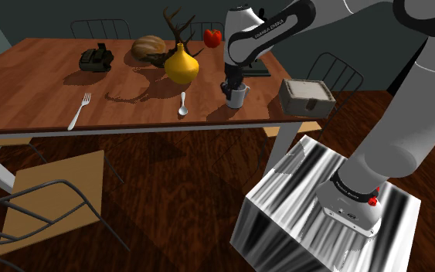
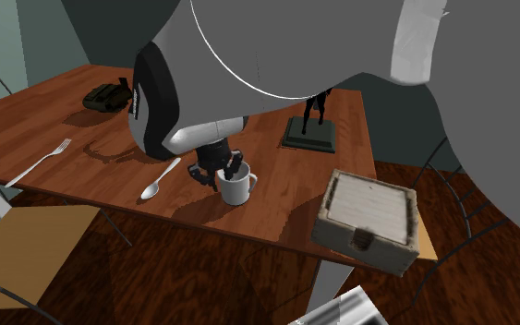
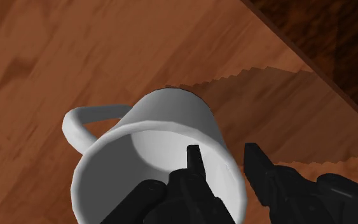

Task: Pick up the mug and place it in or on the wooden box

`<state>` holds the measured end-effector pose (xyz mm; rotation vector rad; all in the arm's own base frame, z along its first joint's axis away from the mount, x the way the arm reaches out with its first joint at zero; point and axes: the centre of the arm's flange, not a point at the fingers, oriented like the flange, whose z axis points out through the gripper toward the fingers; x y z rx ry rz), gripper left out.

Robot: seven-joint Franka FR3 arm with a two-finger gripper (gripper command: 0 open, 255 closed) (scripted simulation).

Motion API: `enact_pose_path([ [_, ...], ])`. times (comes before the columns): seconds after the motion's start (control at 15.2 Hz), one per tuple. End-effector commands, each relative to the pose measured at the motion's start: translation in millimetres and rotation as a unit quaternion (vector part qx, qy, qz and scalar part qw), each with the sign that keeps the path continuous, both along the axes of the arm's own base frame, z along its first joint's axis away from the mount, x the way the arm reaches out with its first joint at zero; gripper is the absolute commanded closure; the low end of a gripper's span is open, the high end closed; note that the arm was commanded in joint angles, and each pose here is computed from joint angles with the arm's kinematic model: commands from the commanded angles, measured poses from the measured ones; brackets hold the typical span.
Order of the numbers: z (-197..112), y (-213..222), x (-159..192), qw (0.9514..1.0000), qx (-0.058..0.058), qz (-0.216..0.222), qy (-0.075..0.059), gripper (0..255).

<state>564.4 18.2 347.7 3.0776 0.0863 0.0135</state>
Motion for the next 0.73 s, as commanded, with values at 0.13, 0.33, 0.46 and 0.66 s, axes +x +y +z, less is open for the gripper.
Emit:
enact_pose_path([
  [0.13, 0.0, 0.0, 0.0, 1.0000, 0.000, 0.000, 0.000, 255],
  [0.33, 0.0, 0.0, 0.0, 1.0000, 0.000, 0.000, 0.000, 255],
  [0.46, 0.0, 0.0, 0.0, 1.0000, 0.000, 0.000, 0.000, 255],
  [0.66, 15.8, 0.0, 0.0, 1.0000, 0.000, 0.000, 0.000, 255],
])
